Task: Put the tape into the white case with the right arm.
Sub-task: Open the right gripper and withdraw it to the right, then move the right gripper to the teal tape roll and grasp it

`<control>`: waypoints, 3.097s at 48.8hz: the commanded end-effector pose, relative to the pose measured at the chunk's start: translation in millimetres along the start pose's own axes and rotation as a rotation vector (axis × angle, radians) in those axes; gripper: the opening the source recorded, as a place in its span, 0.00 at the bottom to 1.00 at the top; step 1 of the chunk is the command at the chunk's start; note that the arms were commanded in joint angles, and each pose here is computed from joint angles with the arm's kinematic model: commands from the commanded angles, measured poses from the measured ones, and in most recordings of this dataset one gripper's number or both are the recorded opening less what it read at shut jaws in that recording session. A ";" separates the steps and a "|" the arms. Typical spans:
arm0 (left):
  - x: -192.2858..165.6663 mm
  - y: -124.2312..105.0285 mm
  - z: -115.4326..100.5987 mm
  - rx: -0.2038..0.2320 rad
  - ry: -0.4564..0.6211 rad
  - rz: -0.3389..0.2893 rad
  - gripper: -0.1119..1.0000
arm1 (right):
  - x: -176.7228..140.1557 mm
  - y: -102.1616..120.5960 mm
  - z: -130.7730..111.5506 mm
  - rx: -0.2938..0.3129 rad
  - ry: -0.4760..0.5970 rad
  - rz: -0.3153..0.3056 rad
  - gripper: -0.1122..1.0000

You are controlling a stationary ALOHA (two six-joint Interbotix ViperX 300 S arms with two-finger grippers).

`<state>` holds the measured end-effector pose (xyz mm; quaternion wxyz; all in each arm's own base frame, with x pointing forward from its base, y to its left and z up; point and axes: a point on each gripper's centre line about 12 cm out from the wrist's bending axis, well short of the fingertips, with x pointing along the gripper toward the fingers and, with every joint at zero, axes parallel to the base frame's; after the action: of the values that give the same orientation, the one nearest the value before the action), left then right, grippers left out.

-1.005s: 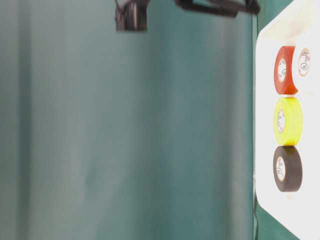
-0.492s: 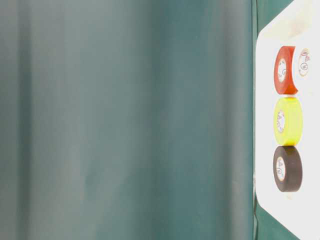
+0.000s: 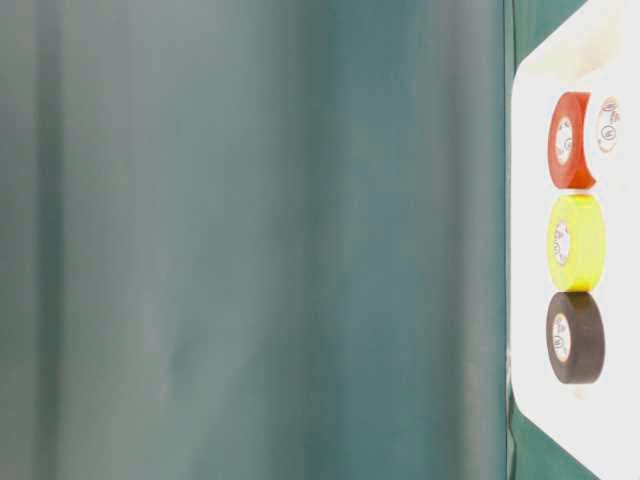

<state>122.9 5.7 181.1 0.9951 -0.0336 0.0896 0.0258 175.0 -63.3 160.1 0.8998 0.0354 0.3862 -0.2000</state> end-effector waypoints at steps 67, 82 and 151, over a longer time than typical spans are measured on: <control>0.3 -0.3 5.2 0.000 -0.012 -0.001 0.10 | 10.5 101.0 24.5 -0.231 0.026 0.303 0.61; 0.2 -0.3 5.3 -0.002 -0.014 -0.001 0.10 | 40.0 140.3 54.3 -0.336 0.043 0.323 0.61; 0.3 -0.3 5.2 -0.002 -0.012 -0.001 0.10 | 126.3 213.4 81.9 -0.396 0.085 0.362 0.61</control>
<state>122.9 5.5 181.1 0.9951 -0.0335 0.0896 0.0250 384.5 69.6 98.0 0.8850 -0.0660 0.4590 0.0416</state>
